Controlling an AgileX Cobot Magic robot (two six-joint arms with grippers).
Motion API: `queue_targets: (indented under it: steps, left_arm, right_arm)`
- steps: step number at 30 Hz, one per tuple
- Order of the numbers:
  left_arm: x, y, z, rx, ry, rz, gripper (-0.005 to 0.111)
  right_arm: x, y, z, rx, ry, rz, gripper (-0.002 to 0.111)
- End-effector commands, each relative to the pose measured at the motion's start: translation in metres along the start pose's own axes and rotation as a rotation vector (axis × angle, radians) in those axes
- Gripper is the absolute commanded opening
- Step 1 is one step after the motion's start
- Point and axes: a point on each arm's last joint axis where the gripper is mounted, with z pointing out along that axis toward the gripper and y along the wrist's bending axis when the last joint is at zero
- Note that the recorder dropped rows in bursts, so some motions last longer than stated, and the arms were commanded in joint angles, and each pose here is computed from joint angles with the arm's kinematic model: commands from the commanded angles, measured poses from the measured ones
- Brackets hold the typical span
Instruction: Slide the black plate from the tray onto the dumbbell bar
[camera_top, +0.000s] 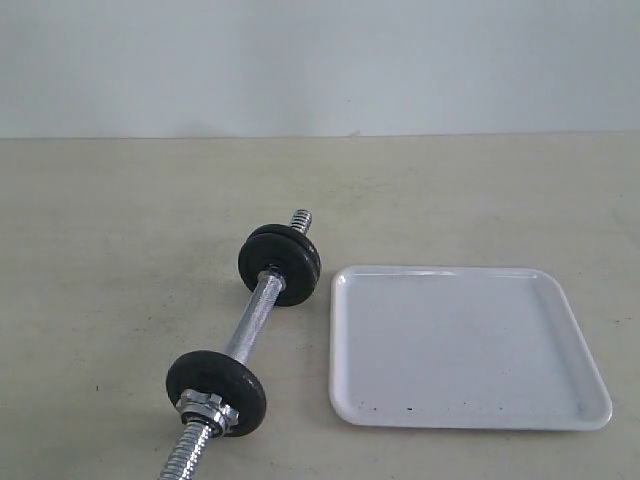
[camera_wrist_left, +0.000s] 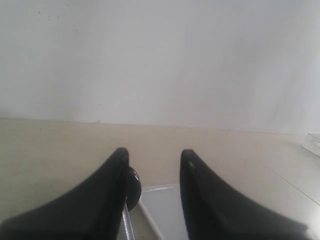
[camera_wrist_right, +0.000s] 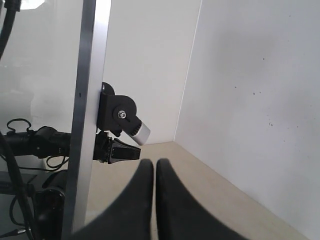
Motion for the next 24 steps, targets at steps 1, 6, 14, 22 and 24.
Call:
queue_targets:
  steps: [1, 6, 14, 22, 24]
  left_arm:
    - [0.000, 0.000, 0.000, 0.009, -0.014, -0.010, 0.032]
    - [0.003, 0.001, 0.001, 0.005, -0.006, 0.095, 0.032]
    - [0.028, 0.009, 0.007, -0.008, 0.059, 0.169, 0.032]
    - [0.050, 0.015, 0.011, -0.003, 0.062, 0.138, 0.032]
    - [0.050, 0.015, 0.011, -0.003, 0.060, 0.138, 0.032]
  right_arm:
    - [0.000, 0.000, 0.001, 0.002, -0.003, 0.003, 0.000]
    - [-0.001, 0.001, 0.001, -0.016, -0.010, 0.002, 0.000]
    - [-0.001, 0.003, 0.001, -0.038, -0.018, 0.010, 0.000]
    - [-0.002, 0.003, 0.001, -0.040, -0.018, 0.011, 0.000]
    - [-0.002, 0.004, 0.001, -0.041, -0.019, 0.012, 0.000]
